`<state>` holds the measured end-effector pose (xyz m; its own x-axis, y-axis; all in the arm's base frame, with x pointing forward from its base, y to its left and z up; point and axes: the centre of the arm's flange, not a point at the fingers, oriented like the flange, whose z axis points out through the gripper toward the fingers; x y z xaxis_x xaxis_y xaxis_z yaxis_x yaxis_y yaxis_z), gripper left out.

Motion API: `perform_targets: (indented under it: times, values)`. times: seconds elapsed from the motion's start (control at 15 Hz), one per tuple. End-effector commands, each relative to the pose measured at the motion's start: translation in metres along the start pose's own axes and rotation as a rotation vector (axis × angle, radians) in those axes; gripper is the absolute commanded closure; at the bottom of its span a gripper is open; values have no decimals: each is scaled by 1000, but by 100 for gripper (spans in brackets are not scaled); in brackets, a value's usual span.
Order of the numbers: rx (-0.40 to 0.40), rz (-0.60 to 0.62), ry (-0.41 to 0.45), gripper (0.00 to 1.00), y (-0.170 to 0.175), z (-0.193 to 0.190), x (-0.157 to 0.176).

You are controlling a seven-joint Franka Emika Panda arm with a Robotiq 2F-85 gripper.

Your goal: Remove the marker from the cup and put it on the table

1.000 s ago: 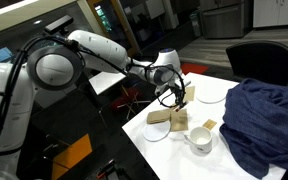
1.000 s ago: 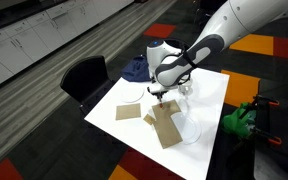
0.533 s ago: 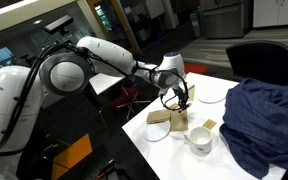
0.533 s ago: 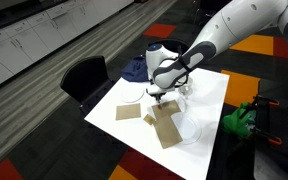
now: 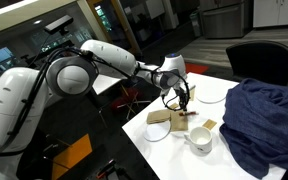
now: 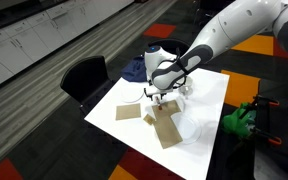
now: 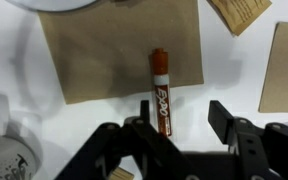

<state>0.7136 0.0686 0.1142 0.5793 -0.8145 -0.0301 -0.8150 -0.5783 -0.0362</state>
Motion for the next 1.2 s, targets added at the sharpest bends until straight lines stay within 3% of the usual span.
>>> perform_targets:
  times: [0.0, 0.13, 0.53, 1.13]
  values:
    - [6, 25, 8, 5, -8, -13, -7]
    - [6, 14, 21, 0, -8, -24, -16]
    - [-1, 27, 93, 0, -8, -74, -55]
    - [-37, -27, 188, 0, 31, -153, -92]
